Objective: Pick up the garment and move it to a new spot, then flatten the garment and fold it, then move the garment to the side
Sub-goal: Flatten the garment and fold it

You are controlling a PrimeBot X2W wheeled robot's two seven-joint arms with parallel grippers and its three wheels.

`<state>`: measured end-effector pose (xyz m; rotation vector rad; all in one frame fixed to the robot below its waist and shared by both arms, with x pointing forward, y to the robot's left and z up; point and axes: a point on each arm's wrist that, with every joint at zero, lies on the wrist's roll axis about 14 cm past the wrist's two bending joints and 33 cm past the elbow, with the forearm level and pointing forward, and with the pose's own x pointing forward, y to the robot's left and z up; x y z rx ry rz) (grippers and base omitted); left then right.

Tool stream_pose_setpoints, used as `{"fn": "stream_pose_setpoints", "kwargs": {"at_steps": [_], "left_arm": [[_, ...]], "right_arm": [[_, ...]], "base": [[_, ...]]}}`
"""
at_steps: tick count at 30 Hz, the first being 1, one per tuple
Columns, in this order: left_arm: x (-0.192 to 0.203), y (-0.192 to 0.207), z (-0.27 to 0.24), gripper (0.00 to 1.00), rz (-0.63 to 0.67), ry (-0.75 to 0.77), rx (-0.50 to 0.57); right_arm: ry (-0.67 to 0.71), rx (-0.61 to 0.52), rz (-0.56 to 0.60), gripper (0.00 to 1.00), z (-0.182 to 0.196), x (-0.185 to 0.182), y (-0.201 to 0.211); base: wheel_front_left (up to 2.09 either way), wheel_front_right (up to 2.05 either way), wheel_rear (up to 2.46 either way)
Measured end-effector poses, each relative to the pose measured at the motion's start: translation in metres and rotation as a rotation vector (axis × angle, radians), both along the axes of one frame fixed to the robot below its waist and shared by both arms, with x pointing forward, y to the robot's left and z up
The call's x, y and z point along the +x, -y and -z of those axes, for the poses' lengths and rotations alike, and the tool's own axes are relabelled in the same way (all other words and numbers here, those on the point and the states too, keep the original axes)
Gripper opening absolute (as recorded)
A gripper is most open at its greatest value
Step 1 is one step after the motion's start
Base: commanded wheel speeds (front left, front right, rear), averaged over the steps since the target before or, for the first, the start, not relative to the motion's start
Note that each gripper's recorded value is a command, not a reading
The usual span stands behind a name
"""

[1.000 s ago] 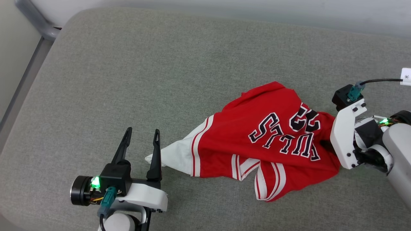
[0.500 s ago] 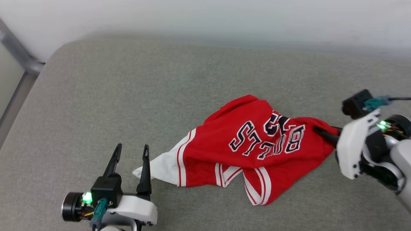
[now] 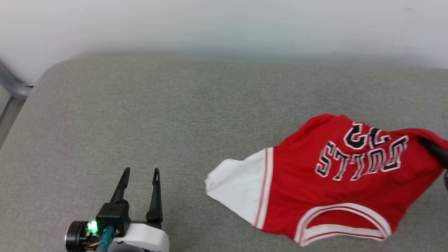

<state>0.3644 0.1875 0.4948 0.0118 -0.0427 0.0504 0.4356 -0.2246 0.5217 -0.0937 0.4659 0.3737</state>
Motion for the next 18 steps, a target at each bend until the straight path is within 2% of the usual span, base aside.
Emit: {"fn": "stream_pose_setpoints", "kwargs": {"at_steps": [4, 9, 14, 18], "left_arm": [[-0.001, 0.0, 0.004, 1.0, 0.003, -0.011, -0.004], [0.003, -0.001, 0.007, 1.0, -0.007, -0.021, -0.017], [0.01, -0.005, 0.012, 1.0, -0.017, -0.036, -0.02], [0.015, -0.011, 0.017, 1.0, -0.036, -0.05, -0.02]], "right_arm": [[0.012, -0.005, 0.052, 0.0, -0.009, 0.003, 0.015], [-0.015, -0.011, 0.063, 0.0, -0.005, 0.016, 0.009], [-0.054, -0.101, 0.046, 0.0, 0.01, 0.052, -0.002], [-0.088, -0.124, 0.006, 0.0, 0.032, 0.087, -0.033]], "base": [[0.0, 0.0, 0.0], [0.0, 0.0, 0.0], [0.0, 0.0, 0.0], [0.0, 0.0, 0.0]]}}
